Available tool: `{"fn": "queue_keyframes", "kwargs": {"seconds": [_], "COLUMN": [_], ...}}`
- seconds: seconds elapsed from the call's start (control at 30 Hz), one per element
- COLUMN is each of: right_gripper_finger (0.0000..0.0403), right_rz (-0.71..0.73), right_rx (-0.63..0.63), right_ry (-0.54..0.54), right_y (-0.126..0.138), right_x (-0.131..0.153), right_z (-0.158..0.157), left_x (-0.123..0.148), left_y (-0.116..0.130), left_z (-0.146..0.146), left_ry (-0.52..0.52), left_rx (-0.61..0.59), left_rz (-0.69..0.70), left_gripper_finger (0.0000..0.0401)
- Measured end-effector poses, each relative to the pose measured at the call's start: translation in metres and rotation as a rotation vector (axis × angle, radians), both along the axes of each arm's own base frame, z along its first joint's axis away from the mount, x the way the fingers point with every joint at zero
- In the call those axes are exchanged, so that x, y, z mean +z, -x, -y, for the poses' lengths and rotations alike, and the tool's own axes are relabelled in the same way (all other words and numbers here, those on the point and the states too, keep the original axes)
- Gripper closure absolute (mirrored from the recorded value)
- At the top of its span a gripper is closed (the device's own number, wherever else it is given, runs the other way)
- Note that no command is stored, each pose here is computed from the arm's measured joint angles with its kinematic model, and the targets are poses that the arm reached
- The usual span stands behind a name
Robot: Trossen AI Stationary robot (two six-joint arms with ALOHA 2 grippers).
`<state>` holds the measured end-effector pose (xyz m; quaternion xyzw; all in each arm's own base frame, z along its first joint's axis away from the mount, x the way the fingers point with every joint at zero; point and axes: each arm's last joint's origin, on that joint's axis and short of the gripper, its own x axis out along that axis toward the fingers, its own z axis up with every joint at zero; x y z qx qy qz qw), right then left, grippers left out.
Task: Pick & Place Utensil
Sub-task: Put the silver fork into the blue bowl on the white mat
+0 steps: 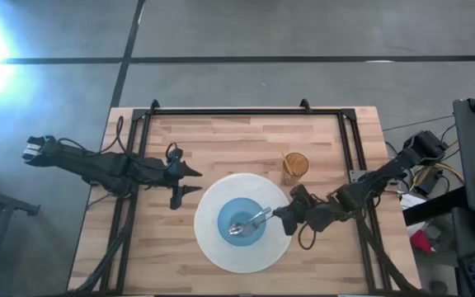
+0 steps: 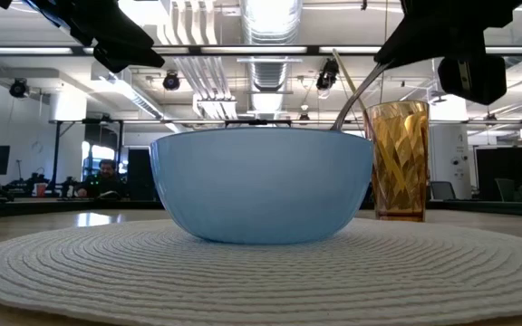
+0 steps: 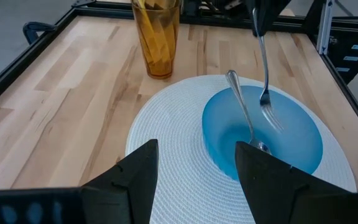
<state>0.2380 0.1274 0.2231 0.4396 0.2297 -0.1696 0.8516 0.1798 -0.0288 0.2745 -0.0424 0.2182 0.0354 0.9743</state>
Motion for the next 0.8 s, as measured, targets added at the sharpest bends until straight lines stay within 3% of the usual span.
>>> {"fn": "queue_keyframes", "kwargs": {"seconds": [0.8], "right_gripper_finger": [0.0394], "right_rz": [-0.043], "right_rx": [-0.058], "right_ry": [-0.017], "right_y": [-0.013], "right_x": [-0.026], "right_z": [-0.007], "left_x": [0.000], "left_y": [0.000], "left_z": [0.000], "left_ry": [-0.001], "left_rx": [0.000], "left_rz": [-0.003], "left_gripper_finger": [0.0195]}}
